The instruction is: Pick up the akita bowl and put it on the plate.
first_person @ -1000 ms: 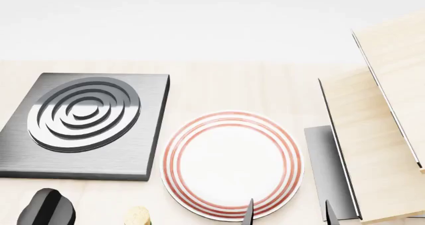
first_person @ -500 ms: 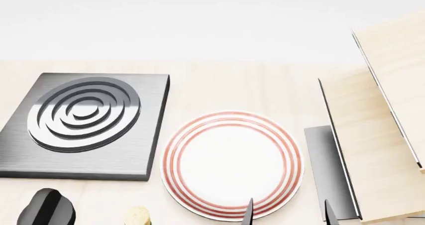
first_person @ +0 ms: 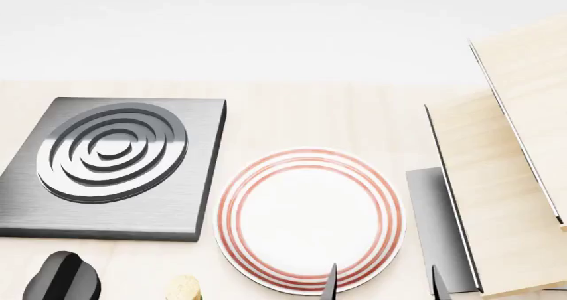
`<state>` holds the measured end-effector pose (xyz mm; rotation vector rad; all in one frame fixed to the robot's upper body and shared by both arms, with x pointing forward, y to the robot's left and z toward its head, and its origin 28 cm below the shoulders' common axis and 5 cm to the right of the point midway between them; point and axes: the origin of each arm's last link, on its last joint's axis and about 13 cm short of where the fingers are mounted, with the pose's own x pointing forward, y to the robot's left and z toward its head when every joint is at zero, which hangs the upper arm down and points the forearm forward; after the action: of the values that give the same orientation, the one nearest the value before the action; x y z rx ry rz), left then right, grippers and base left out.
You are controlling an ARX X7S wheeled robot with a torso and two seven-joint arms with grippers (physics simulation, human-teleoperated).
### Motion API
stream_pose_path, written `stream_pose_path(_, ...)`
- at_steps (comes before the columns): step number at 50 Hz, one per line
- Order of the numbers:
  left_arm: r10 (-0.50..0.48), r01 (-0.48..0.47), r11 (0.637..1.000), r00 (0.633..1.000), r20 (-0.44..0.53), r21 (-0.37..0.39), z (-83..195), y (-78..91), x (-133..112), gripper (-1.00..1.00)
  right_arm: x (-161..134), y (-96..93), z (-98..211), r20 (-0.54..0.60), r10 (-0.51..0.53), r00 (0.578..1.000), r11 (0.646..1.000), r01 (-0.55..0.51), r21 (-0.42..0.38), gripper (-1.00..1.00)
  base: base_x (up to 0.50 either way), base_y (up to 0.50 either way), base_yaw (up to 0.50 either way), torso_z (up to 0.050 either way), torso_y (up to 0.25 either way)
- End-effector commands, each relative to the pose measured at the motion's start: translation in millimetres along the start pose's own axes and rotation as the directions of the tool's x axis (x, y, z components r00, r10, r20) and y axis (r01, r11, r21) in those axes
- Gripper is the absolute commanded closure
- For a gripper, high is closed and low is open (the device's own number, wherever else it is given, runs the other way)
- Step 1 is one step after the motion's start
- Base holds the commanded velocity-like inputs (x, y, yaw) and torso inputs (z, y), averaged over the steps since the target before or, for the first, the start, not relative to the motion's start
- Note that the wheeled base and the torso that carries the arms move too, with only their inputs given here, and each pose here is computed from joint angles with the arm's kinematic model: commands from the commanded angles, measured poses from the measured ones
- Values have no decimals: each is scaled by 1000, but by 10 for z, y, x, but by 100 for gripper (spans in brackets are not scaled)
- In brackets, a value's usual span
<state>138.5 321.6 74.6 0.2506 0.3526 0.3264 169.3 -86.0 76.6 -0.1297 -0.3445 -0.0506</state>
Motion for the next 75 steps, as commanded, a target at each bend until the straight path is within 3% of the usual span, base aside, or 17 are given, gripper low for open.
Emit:
stream_pose_path(1,-14,14,1000,1000,-20,-16,-56,7,16,-100,2,3,-2,-2,-1,1000,1000,0,-3,-100,0,0,0,0,0)
stream_pose_path(33,-24,23,1000,996,-85,-9,-159,-8,73,-100,4,8,-12,-2,-1,1000,1000,1,-1,-100,0,0,0,0,0)
stream_pose_path(64,-42,62,992,983,-178,106,-338,-94,161,-100,0,11,-7,0,1,1000,1000,-1,4,-100,0,0,0,-1,0)
stream_pose_path(65,-40,61,992,983,-180,114,-347,-100,165,100,1,10,-5,0,0,1000,1000,0,5,-100,0,0,0,0,0)
stream_pose_path(75,-57,83,988,981,-183,134,-366,-131,162,100,-2,-2,2,2,-2,1000,1000,2,7,-100,5,0,-3,-4,0)
